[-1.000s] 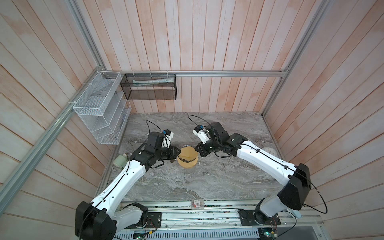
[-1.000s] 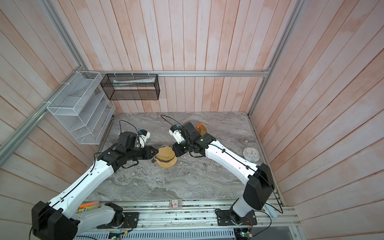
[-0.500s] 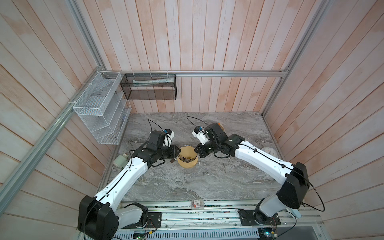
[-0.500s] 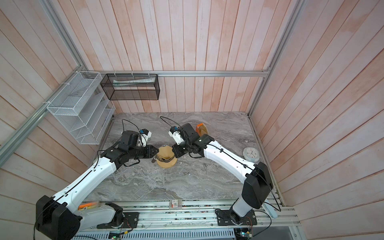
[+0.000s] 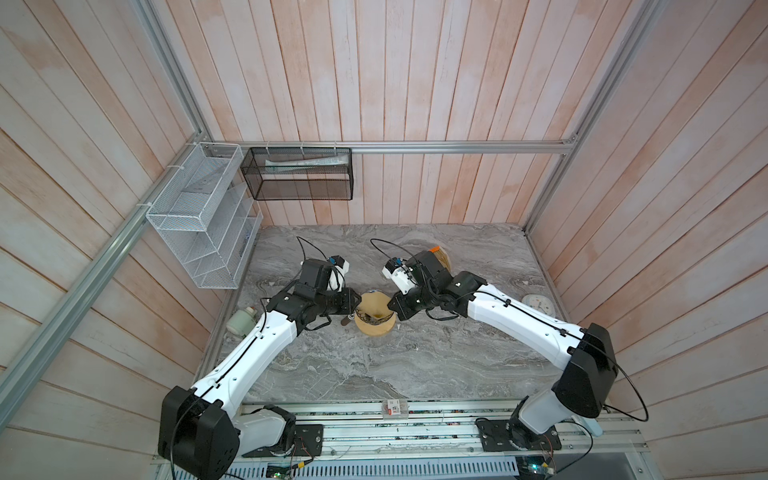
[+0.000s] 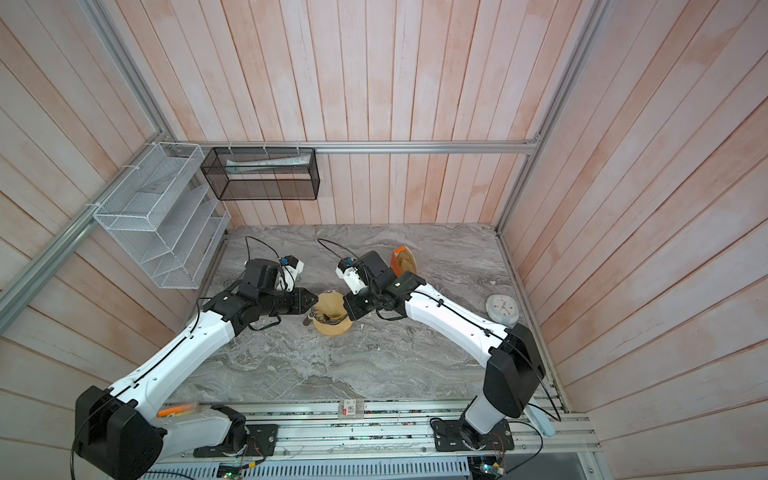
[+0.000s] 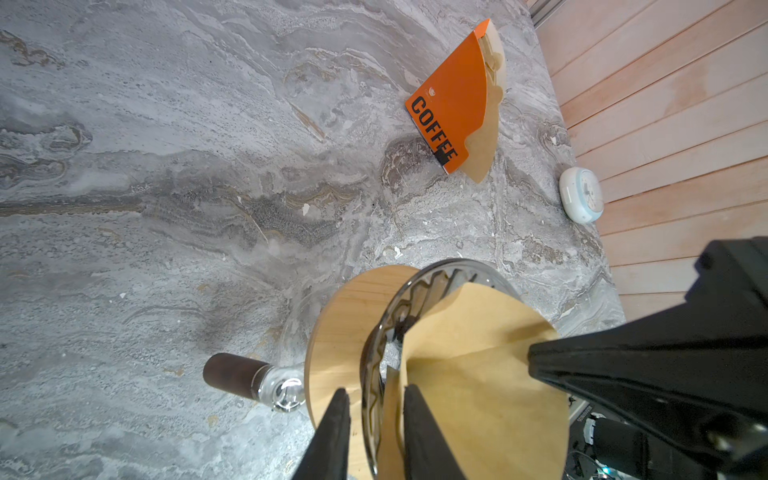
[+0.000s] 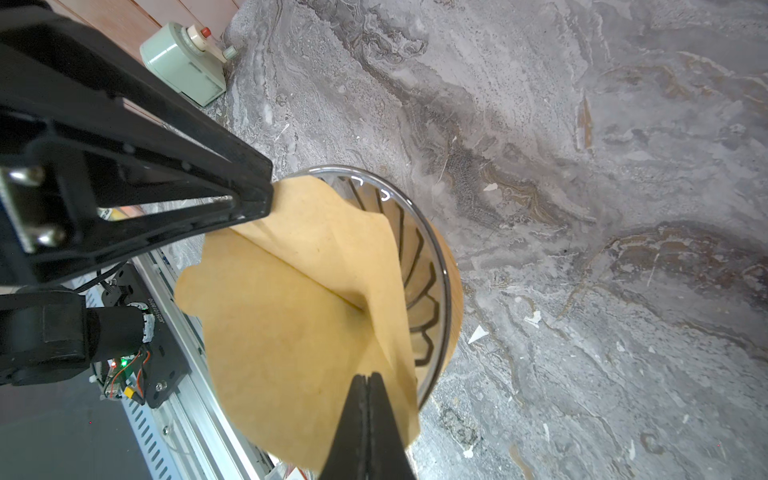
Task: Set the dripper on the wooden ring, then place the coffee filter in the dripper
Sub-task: 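Press the filter down into the dripper cone with the right gripper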
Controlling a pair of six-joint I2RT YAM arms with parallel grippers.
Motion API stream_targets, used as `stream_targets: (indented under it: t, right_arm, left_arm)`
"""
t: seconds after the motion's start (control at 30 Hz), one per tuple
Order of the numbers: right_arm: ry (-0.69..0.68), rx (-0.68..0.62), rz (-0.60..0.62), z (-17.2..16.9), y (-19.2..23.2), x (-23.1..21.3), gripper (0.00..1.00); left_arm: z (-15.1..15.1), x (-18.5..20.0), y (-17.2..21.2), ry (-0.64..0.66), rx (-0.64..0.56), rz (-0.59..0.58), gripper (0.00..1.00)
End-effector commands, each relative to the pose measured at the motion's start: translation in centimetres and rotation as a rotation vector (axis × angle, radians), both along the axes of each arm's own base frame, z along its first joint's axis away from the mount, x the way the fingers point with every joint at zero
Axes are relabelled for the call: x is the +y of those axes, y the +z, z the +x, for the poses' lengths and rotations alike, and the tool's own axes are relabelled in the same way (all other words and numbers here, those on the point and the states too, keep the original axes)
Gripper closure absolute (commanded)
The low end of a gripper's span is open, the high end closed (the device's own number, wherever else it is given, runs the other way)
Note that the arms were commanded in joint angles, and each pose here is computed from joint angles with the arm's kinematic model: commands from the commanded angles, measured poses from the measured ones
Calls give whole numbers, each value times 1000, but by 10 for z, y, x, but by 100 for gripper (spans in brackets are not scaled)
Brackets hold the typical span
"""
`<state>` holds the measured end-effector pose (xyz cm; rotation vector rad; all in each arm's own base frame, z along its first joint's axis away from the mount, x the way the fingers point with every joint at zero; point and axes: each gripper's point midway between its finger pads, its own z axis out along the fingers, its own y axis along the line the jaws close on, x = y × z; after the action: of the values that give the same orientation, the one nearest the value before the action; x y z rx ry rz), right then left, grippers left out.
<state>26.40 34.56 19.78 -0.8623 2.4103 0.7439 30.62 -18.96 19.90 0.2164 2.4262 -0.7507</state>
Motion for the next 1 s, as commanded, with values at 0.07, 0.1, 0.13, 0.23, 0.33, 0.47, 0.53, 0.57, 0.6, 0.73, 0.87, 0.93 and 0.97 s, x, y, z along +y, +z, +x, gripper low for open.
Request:
stream_targets:
  t: [0.07, 0.1, 0.13, 0.23, 0.33, 0.47, 0.53, 0.57, 0.6, 0.73, 0.87, 0.93, 0.97]
  right_arm:
    - [-11, 8, -10, 0, -10, 3, 100]
    - [-12, 9, -10, 0, -10, 3, 100]
    - [-10, 10, -10, -1, -11, 4, 100]
    - [-9, 10, -14, -1, -12, 4, 100]
    - [-9, 9, -14, 0, -13, 5, 100]
    - [-8, 11, -17, 1, -13, 6, 100]
    - [-6, 10, -17, 1, -13, 7, 100]
    - [-6, 11, -19, 1, -13, 6, 100]
    - [-9, 11, -20, 1, -14, 6, 100]
    - [-10, 9, -21, 2, -14, 7, 100]
    - [-9, 11, -28, 3, -15, 7, 100]
    - [-10, 9, -32, 4, -15, 7, 100]
    - [-9, 10, -34, 4, -15, 7, 100]
  left_arm:
    - [-1, 0, 5, -10, -43, -12, 74]
    - [-2, -1, 5, -12, -41, -16, 74]
    - [-3, -1, 4, -13, -40, -17, 74]
    - [-4, -1, 1, -15, -33, -21, 74]
    - [-5, -2, -3, -20, -24, -24, 74]
    - [-5, -3, -7, -21, -16, -25, 74]
    - [-5, -3, -8, -23, -13, -26, 74]
    - [-6, -4, -10, -24, -9, -26, 74]
    - [-6, -4, -10, -24, -7, -26, 74]
    - [-6, -4, -11, -25, -7, -29, 74]
    - [-6, -4, -12, -26, -5, -26, 74]
    - [-6, -4, -13, -27, -4, -25, 74]
    - [-6, -4, -13, -27, -3, -25, 74]
